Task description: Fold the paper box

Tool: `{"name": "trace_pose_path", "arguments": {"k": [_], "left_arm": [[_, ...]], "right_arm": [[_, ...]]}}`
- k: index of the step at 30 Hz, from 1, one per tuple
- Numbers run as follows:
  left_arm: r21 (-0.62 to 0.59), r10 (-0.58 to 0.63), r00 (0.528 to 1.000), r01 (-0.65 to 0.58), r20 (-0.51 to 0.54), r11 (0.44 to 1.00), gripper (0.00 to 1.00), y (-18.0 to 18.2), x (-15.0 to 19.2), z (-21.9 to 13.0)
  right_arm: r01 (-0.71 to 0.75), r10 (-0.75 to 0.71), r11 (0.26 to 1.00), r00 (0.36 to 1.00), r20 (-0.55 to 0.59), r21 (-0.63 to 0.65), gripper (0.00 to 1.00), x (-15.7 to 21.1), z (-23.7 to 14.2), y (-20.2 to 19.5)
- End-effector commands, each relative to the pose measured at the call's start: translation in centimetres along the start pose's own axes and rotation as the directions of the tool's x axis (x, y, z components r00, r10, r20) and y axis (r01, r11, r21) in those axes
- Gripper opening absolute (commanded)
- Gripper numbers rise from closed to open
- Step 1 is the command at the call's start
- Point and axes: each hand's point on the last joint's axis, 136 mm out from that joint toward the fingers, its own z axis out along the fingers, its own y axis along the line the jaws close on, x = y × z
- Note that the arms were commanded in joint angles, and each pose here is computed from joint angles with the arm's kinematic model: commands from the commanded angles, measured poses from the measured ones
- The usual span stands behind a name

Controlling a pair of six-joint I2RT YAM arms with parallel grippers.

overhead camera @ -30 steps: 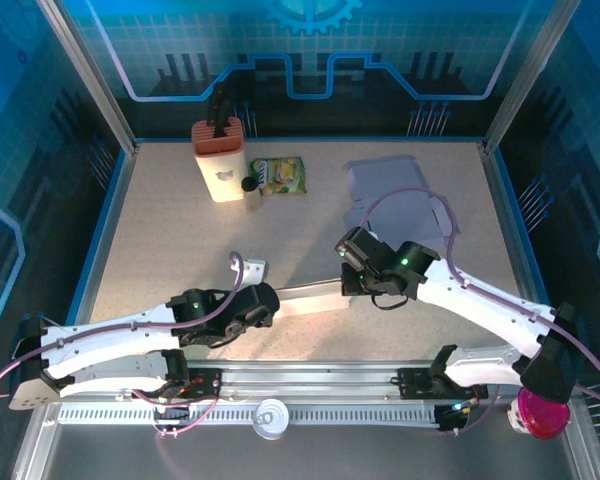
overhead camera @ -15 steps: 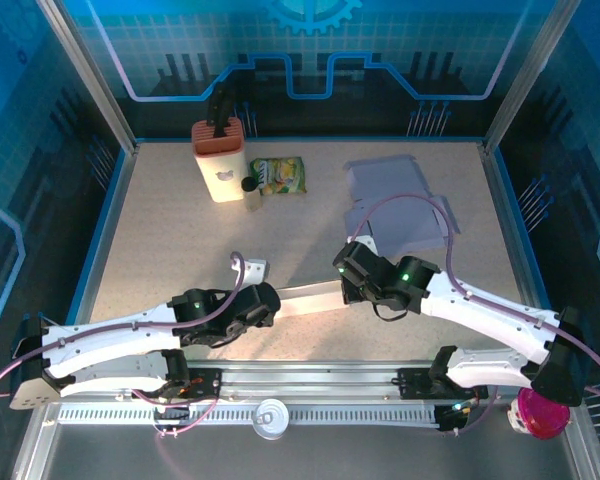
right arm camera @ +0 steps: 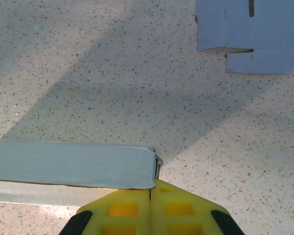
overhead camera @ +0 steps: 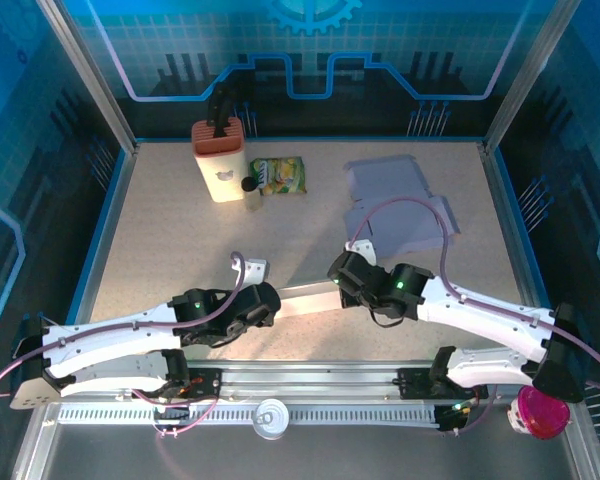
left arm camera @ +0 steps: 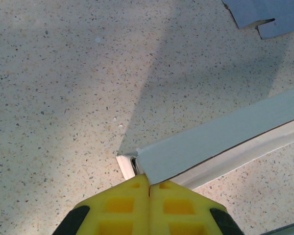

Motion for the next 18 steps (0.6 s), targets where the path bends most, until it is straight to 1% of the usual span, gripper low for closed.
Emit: {"name": "trace_pose_path", "arguments": {"k": [1,6,10,11,13,15,18], "left_arm": [[0.035,-0.001,0.999,0.002,-0.037,0.999,0.0,-0.5,1.0,0.3],[0.034,0.003,0.999,-0.002,-0.036,0.999,0.0,-0.4,1.5,0.9],[0.0,0.008,0.999,-0.008,-0.044,1.0,0.0,0.3,2.0,1.3],[-0.008,0.009,0.999,-0.01,-0.044,1.0,0.0,0.5,2.1,1.4],[-0.018,0.007,0.999,-0.008,-0.039,1.0,0.0,0.8,2.1,1.5],[-0.033,0.006,0.999,-0.007,-0.034,0.999,0.0,1.2,2.1,1.6],[-0.051,0.006,1.0,-0.008,-0.028,0.999,0.0,1.5,2.2,1.7]], "right_arm": [[0.007,-0.007,0.999,1.0,0.002,-0.053,0.0,1.0,0.4,1.4],[0.045,-0.045,0.998,0.999,0.004,-0.036,0.0,2.3,1.2,1.1],[0.017,-0.017,0.999,1.0,0.005,-0.033,0.0,2.4,0.6,0.7],[0.005,-0.005,0.999,1.0,0.006,-0.042,0.01,2.3,0.2,0.6],[-0.023,0.024,0.996,1.0,0.011,-0.082,0.15,2.1,-0.5,0.8],[-0.061,0.062,0.988,0.998,0.001,-0.144,0.36,2.2,-1.3,1.3],[-0.137,0.133,0.961,0.991,-0.034,-0.239,0.59,2.5,-2.0,1.9]]}}
